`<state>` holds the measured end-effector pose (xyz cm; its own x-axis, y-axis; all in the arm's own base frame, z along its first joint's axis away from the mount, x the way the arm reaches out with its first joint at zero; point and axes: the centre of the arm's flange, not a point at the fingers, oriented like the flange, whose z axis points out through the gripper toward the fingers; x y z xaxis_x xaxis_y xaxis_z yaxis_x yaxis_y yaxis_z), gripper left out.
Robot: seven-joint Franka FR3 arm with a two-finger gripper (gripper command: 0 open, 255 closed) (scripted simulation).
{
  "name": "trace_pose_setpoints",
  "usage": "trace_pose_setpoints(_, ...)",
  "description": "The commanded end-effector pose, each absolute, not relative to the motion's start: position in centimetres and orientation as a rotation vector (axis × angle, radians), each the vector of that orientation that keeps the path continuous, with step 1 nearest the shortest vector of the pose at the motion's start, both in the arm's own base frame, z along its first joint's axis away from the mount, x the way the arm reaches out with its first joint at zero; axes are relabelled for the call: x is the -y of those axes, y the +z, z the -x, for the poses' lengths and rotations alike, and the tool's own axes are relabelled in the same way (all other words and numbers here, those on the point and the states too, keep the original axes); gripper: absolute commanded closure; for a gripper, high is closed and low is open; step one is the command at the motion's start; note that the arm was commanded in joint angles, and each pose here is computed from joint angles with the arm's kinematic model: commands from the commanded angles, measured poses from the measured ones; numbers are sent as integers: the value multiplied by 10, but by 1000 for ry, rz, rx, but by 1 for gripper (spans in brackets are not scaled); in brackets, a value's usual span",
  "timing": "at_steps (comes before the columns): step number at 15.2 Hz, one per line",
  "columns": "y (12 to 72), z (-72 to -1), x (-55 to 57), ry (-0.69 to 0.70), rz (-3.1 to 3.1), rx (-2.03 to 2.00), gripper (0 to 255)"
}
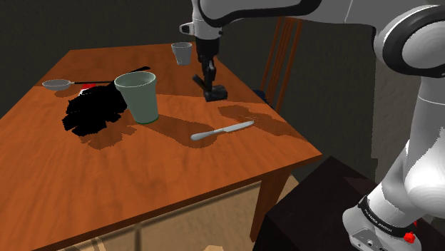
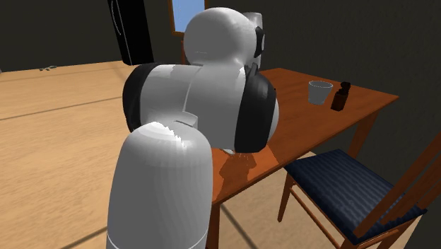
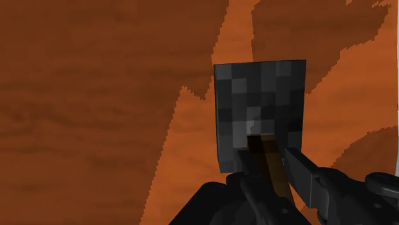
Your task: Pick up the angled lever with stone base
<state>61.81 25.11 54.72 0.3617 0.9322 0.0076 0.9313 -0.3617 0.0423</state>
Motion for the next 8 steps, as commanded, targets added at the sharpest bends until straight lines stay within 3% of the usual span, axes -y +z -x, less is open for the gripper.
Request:
trace_pose_setpoints(1,558,-619,-251,47,-2567,-1757,255)
trace_pose_setpoints(8,585,-619,-251,47,-2567,-1757,255)
